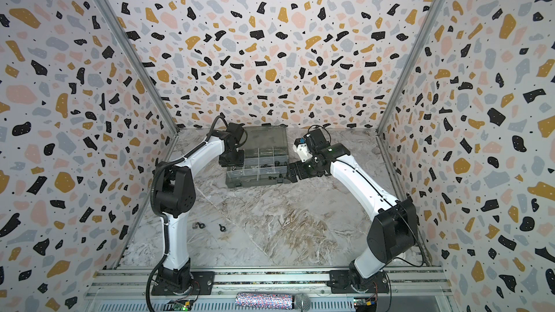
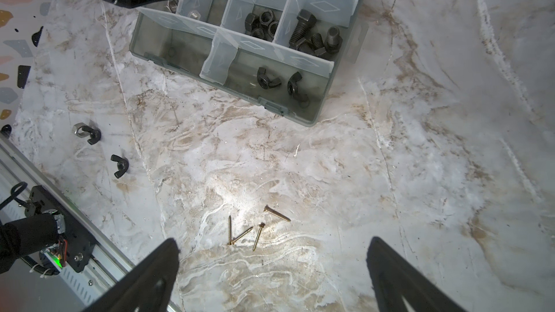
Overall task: Sort the screws and nuts into containers
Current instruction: 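Lift the hex nut and carry it with the left gripper over the nut compartment, then open the left gripper to drop the hex nut into the compartment, then move the open left gripper to a silver hex nut beside a wing nut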
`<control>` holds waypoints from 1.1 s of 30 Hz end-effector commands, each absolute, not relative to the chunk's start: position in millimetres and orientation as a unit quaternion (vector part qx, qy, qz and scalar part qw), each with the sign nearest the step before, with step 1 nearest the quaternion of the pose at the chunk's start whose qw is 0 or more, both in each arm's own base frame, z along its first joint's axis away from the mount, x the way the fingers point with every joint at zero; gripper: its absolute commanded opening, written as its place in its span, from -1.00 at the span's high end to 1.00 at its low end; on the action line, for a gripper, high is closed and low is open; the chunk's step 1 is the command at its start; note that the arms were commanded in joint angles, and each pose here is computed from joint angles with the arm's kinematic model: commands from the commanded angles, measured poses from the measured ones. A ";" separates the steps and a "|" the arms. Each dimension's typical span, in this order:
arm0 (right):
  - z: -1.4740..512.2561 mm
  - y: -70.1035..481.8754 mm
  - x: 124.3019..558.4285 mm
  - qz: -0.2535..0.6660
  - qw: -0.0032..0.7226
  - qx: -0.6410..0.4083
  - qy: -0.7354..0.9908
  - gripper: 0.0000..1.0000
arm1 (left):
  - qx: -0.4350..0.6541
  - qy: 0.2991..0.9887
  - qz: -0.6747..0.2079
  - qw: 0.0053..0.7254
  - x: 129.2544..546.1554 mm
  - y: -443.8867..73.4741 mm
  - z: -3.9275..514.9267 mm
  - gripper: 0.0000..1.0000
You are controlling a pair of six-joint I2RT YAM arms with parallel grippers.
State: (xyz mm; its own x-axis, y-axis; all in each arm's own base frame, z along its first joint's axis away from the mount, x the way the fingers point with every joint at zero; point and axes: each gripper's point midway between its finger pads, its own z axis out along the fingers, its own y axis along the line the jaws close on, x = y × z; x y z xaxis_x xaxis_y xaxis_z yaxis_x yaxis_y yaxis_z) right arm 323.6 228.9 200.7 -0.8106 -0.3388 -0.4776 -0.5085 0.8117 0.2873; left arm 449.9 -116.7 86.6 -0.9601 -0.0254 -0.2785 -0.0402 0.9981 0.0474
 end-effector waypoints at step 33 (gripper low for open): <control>196.9 278.9 259.9 0.262 0.203 -0.315 0.889 -0.98 | -0.234 0.965 0.083 0.087 190.6 10.6 55.2 0.18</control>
State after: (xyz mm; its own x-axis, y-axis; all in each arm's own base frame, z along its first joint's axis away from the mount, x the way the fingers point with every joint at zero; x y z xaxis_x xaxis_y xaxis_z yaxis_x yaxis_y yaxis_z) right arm 263.2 280.7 182.7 -0.7346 -0.4674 -0.4918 -0.6566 0.6725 0.3415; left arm 190.6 11.8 57.0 -0.8920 -0.4041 -0.2028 -0.4349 0.8895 0.1402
